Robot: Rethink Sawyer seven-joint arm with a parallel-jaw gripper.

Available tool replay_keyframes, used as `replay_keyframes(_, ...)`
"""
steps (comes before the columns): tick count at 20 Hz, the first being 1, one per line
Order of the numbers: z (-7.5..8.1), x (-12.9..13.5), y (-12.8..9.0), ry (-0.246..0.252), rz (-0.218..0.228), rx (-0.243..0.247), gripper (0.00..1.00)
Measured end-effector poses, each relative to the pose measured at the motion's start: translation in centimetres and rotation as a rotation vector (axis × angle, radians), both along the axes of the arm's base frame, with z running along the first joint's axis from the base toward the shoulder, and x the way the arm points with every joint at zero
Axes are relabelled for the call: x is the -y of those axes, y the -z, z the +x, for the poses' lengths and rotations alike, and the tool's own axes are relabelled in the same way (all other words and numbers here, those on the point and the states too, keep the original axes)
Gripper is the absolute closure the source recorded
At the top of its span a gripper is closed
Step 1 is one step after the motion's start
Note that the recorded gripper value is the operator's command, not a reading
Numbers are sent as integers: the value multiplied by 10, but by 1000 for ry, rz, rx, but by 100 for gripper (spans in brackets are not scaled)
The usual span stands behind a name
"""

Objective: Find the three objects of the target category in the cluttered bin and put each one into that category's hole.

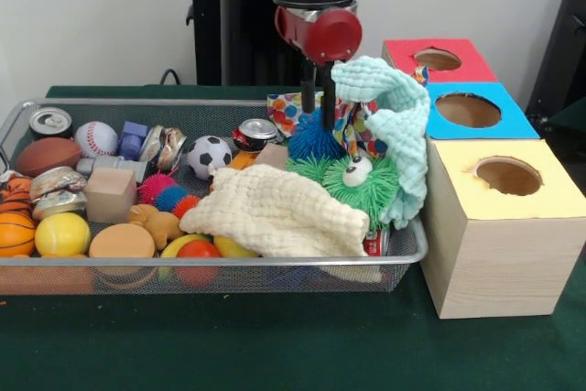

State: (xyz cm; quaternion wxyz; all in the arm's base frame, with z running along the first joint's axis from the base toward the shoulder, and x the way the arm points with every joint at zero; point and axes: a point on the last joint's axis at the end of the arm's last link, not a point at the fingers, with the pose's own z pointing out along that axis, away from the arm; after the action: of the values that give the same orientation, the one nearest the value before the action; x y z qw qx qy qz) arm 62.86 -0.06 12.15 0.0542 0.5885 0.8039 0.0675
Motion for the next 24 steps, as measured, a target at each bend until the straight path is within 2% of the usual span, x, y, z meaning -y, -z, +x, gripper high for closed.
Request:
replay_keyframes(3,-1,13,0,20,-1,0,0)
replay_keyframes(8,-2,51,1,83,4,7,0)
replay_keyframes(12,-8,108,11,140,1,25,0)
replay_keyframes(14,-19,150,25,159,-8,29,0)
replay_keyframes(16,-27,172,34,164,-13,27,0)
replay_keyframes(17,-40,197,47,167,-13,17,0)
replay_keyframes(21,-63,232,71,161,-6,-3,0)
replay_keyframes(22,-73,242,81,157,-1,-11,0)
replay_keyframes(24,-86,251,96,147,10,-23,0)
